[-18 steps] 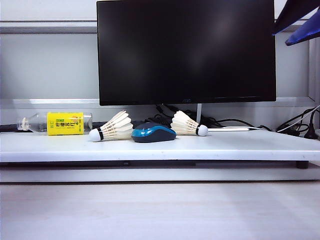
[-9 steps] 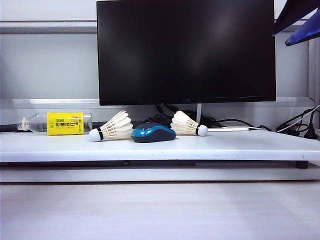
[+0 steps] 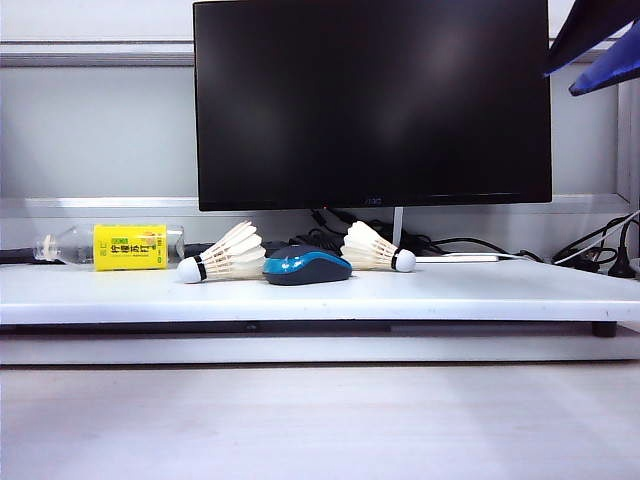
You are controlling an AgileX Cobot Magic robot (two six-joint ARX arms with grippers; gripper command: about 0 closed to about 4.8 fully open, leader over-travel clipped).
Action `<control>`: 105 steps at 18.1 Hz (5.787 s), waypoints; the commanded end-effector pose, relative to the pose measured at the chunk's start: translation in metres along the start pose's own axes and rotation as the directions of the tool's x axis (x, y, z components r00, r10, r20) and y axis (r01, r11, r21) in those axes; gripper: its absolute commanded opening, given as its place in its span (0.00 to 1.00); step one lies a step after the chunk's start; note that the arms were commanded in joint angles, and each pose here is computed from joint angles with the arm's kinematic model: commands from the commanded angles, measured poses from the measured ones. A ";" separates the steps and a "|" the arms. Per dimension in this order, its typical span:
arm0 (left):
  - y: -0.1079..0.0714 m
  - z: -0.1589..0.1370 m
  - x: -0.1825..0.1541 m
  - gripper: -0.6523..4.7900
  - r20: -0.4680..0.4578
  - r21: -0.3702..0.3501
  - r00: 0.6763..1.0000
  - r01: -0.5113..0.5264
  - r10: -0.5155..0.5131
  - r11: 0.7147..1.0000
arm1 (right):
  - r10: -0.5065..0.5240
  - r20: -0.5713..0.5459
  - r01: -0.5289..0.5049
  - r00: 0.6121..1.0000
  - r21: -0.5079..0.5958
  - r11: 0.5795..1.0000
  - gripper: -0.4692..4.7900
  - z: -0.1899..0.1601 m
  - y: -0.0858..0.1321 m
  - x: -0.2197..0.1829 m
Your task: Stack the badminton balls on the table vertically.
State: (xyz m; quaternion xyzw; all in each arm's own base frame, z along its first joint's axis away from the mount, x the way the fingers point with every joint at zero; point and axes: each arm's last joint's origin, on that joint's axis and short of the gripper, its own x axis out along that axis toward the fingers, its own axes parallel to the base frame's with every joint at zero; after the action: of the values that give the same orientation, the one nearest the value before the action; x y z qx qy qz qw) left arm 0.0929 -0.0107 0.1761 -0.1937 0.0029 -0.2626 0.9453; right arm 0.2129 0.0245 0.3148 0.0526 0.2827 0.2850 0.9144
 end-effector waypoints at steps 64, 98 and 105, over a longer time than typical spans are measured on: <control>-0.048 0.067 0.122 0.79 -0.750 0.274 0.662 0.326 -0.011 0.905 | 0.072 -0.319 -0.233 0.945 -0.503 0.832 0.43 0.044 -0.041 0.234; -0.046 0.064 0.118 0.79 -0.775 0.284 0.631 0.295 0.037 0.912 | -0.059 -0.378 -0.128 0.924 -0.451 0.883 0.31 0.026 -0.055 0.256; -0.046 0.064 0.118 0.79 -0.774 0.284 0.632 0.296 0.036 0.912 | -0.085 -0.564 -0.157 0.822 -0.367 0.917 0.31 0.068 -0.032 0.200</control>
State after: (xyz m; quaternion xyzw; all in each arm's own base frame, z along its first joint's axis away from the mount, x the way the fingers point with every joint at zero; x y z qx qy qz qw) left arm 0.1782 -0.0823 0.2605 0.1235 0.3442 -0.3821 0.8487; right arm 0.4078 0.1137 0.2535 -0.2192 0.4687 0.3547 0.7787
